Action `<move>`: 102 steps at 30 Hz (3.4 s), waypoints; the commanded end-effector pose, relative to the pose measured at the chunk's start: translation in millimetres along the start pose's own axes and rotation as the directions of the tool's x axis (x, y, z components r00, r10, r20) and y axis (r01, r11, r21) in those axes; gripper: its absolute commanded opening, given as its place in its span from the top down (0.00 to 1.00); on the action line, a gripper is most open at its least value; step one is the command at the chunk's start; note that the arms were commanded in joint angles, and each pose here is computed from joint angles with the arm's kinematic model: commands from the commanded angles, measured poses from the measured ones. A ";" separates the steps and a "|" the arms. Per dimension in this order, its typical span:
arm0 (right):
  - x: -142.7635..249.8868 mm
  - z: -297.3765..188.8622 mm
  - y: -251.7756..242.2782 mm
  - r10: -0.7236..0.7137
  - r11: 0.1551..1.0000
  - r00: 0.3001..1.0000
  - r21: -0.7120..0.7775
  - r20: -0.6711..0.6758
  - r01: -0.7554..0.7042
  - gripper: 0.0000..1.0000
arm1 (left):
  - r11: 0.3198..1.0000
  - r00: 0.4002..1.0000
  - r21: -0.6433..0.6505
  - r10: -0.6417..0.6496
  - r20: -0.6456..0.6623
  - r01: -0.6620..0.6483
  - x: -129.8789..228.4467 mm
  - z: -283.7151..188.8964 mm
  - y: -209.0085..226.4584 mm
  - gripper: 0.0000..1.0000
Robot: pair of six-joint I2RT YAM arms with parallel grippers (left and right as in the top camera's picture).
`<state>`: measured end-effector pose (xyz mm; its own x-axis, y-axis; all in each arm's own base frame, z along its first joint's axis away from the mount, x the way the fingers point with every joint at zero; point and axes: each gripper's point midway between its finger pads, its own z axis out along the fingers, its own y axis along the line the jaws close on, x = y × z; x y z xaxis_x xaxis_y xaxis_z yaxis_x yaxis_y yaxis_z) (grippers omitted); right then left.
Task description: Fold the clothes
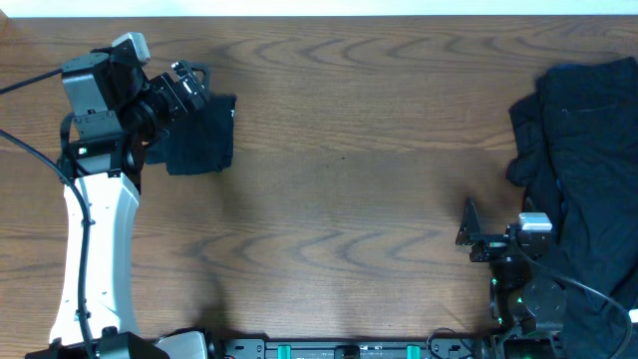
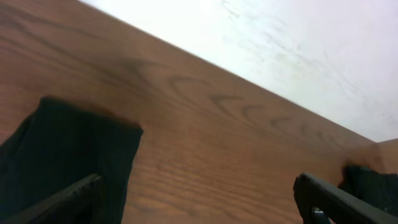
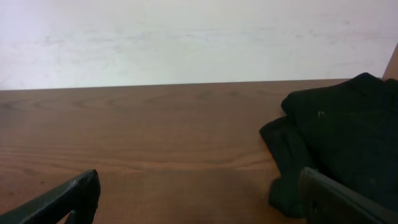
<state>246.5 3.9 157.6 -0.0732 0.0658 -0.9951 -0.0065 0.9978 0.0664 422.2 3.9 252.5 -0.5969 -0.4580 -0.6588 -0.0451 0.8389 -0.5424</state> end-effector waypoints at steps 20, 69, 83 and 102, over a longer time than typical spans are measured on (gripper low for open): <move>0.9 -0.2 0.1 0.014 1.000 1.000 -0.004 -0.001 -0.014 0.01 | 0.971 0.934 0.124 0.154 0.324 -0.203 86.8 -163.3 -58.4 0.02; 1.0 -0.2 0.1 0.014 1.000 1.000 -0.004 -0.002 -0.014 0.01 | 0.918 0.775 -0.131 0.388 0.500 -0.375 177.8 -85.9 39.6 0.02; 1.0 -0.2 0.1 0.014 1.000 1.000 -0.004 -0.002 -0.014 0.01 | 0.798 0.703 -0.254 0.602 0.380 -0.546 191.4 -77.5 52.8 0.02; 1.0 -0.2 0.1 0.014 1.000 1.000 -0.004 -0.002 -0.014 0.01 | 0.799 0.703 -0.251 0.601 0.380 -0.547 191.5 -77.3 52.3 0.02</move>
<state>246.5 4.0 157.4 -0.0740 0.0661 -0.9951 -0.0072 0.9977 0.0668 244.8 -15.1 152.7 -0.0984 0.0500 -0.9939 0.0737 0.9964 0.0428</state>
